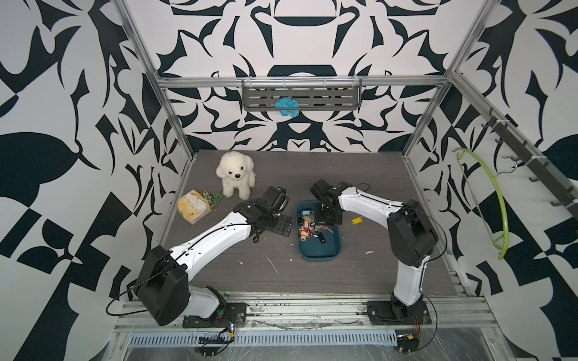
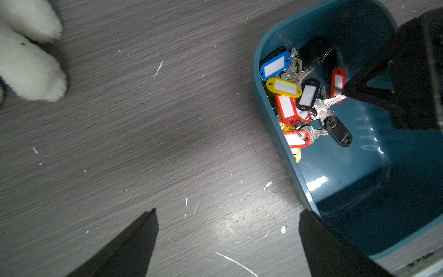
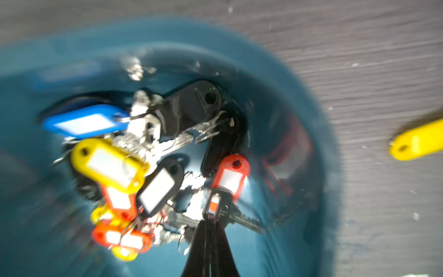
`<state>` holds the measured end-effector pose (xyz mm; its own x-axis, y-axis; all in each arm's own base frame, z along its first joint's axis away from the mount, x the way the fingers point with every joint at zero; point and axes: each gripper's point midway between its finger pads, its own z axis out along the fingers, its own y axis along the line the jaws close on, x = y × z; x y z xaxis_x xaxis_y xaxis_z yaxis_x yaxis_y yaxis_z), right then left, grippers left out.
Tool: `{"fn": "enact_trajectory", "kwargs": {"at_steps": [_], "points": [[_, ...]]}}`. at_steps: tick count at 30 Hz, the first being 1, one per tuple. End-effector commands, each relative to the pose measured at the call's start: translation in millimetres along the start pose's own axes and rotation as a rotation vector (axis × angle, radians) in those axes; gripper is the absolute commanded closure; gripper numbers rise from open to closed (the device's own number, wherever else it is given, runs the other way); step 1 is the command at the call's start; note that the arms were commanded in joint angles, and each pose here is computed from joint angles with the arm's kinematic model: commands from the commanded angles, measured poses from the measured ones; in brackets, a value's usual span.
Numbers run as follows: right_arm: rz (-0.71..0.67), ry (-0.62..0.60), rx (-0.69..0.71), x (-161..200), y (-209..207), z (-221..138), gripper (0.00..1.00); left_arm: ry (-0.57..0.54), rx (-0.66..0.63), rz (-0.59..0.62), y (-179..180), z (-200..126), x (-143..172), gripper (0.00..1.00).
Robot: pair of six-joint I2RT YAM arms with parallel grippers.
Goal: Take the keys out of the storage box
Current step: Pick up the key from the storage box, then place the key at the center of the board.
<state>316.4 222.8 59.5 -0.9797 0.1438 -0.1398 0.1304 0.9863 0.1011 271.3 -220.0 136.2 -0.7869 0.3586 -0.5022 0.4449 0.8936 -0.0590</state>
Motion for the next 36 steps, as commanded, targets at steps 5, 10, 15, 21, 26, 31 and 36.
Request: {"fn": "enact_trajectory", "kwargs": {"at_steps": [5,10,15,21,26,31,36], "points": [[0.001,-0.077,-0.036,-6,1,-42,1.0,-0.003,0.0,0.015,-2,-4,-5,0.0],[-0.003,-0.083,-0.043,-6,0,-49,1.0,-0.005,0.0,0.015,-3,-4,-6,0.0],[-0.002,-0.123,-0.043,-8,-7,-64,1.0,-0.006,-0.001,0.018,-3,-4,-5,0.0],[0.063,-0.193,-0.059,-22,-49,-103,1.0,-0.003,0.0,0.019,-3,-3,-5,0.0],[0.136,-0.2,-0.038,-27,-103,-117,1.0,-0.002,0.002,0.02,-4,-3,-5,0.0],[0.195,-0.149,-0.001,-14,-144,-98,1.0,0.003,0.004,0.021,-5,-1,-5,0.0],[0.257,-0.082,-0.005,4,-165,-59,1.0,0.008,0.003,0.021,-4,0,-4,0.0]]}}
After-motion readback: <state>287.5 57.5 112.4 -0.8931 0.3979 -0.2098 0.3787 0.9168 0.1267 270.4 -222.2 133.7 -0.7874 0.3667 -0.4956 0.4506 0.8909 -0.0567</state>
